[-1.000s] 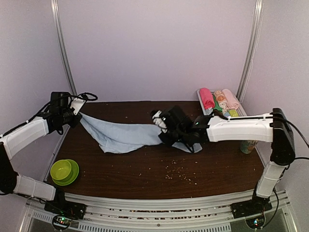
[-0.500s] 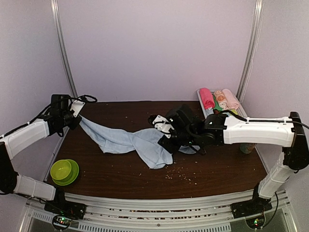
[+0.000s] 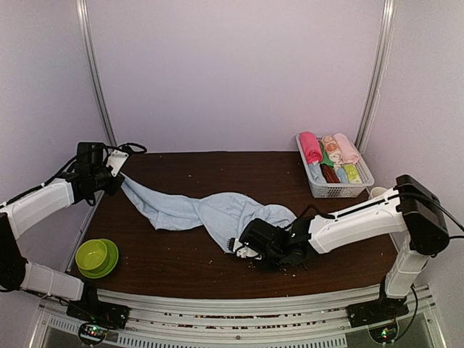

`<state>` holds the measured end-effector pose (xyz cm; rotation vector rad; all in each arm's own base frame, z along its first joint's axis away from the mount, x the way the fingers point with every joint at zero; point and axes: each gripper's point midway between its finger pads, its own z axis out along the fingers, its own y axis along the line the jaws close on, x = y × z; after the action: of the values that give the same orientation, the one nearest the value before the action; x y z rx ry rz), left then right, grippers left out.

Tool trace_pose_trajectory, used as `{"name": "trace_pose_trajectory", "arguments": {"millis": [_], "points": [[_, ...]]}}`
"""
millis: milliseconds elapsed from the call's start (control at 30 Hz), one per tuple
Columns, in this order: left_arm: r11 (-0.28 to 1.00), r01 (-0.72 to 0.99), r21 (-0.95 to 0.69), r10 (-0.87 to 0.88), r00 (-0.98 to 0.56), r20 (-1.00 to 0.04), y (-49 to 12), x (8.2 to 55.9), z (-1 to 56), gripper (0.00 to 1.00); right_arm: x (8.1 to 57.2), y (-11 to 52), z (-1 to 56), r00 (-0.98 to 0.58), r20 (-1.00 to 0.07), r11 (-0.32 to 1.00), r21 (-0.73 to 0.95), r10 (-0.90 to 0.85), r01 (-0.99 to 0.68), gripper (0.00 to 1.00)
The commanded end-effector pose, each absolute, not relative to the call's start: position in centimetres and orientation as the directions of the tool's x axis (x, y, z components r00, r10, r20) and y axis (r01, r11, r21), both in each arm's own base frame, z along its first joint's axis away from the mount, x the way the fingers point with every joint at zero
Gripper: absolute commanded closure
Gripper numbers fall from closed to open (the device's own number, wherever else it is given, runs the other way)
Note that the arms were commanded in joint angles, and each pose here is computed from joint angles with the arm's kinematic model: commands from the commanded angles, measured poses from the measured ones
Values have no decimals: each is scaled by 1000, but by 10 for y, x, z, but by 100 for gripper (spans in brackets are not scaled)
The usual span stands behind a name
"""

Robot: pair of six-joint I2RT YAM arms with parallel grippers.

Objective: Roll the towels

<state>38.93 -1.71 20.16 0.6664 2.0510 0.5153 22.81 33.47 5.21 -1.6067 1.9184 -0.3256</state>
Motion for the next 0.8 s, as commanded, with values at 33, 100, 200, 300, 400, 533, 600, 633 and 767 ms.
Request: {"name": "trace_pose_trajectory", "arguments": {"millis": [33,100,200,300,400,533,600,633,767], "points": [[785,255,564,613,-445,-652,-19,392,202,100,238,343,88,1,-371,269,-674,-928,-688,45],[785,257,563,613,-446,-652,-19,392,201,100,240,342,80,5,-330,246,-713,-944,-656,43],[785,259,562,614,-446,-651,-19,392,200,100,244,340,68,4,-271,208,-747,-962,-631,42],[785,261,562,614,-448,-650,-19,393,199,100,245,340,60,10,-236,181,-768,-972,-615,38],[787,259,560,612,-446,-653,-19,393,201,100,243,342,59,23,-223,164,-782,-975,-602,36],[787,259,560,611,-447,-653,-20,393,200,100,244,341,56,26,-186,137,-803,-982,-579,33],[787,259,560,611,-448,-653,-19,393,200,100,246,341,51,22,-160,119,-812,-987,-572,32],[787,261,559,611,-448,-653,-19,393,200,100,246,341,48,22,-151,111,-813,-988,-572,32],[787,265,557,611,-451,-650,-20,394,198,100,246,342,37,28,-130,90,-812,-991,-577,32]]}}
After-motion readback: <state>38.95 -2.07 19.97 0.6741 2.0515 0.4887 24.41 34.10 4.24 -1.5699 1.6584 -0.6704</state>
